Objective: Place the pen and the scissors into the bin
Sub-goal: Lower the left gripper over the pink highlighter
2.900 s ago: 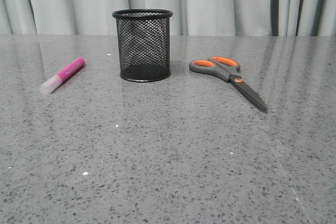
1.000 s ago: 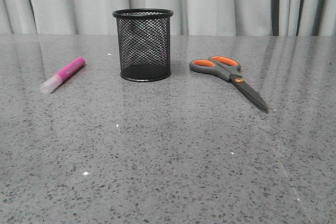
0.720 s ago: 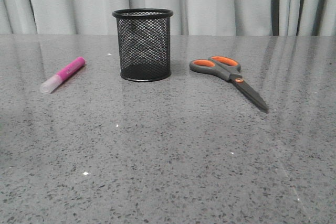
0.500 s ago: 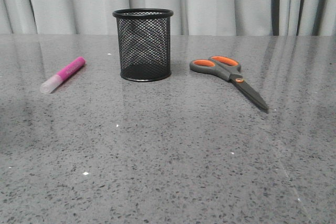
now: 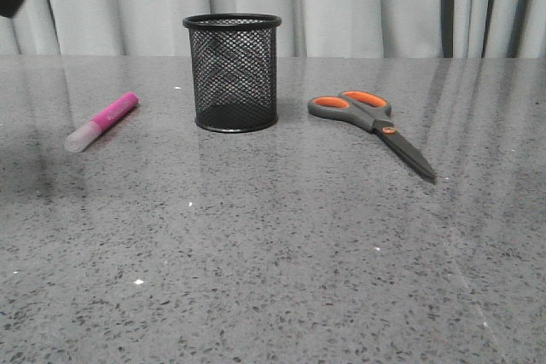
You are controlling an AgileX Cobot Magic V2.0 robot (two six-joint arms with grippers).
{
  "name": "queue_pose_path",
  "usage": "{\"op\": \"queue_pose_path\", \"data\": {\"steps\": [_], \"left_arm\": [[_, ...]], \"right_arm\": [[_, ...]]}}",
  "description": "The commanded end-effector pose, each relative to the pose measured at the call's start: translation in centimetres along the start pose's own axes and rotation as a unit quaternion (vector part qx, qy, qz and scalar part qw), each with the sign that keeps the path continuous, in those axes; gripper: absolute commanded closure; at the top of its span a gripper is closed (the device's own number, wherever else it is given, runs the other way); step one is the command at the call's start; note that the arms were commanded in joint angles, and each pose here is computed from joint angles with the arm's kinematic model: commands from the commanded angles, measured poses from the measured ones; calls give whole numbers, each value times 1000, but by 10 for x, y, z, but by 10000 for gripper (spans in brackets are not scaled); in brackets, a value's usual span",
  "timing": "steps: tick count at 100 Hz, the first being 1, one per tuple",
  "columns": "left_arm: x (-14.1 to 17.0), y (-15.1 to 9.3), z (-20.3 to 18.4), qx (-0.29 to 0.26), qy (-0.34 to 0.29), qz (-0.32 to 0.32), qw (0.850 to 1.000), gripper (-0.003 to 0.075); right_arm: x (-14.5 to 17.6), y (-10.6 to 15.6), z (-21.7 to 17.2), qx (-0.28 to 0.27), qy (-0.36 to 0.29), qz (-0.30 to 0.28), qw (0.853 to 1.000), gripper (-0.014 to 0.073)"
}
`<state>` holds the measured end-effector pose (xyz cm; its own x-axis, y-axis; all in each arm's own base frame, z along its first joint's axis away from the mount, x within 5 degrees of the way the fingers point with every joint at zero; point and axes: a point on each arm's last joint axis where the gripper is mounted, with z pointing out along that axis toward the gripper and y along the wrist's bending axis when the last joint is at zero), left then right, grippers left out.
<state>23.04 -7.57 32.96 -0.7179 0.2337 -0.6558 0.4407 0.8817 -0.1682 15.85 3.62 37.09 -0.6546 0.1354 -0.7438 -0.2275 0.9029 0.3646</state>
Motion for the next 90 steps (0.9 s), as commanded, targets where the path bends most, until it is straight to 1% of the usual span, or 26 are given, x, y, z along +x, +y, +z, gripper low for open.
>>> {"op": "queue_pose_path", "data": {"steps": [1, 27, 35, 51, 65, 90], "left_arm": [[-19, -3, 2, -2, -39, 10, 999, 281], [-47, 8, 37, 2, -11, 6, 1000, 281], [-53, 11, 50, 5, 6, 4, 1000, 281], [-63, 18, 69, 6, 18, 1, 1000, 281], [-66, 23, 87, 4, 34, 1, 999, 281], [-59, 31, 113, 2, 66, -5, 998, 281]], "right_arm": [[-13, 4, -6, -7, -40, -6, 999, 212], [-12, 4, -6, -7, -38, -7, 999, 212], [-12, 4, -6, -7, -38, -7, 999, 212], [-12, 4, -6, -7, -38, -9, 999, 212], [-12, 4, -6, -7, -38, -11, 999, 212], [-12, 4, -6, -7, -38, -13, 999, 212]]}}
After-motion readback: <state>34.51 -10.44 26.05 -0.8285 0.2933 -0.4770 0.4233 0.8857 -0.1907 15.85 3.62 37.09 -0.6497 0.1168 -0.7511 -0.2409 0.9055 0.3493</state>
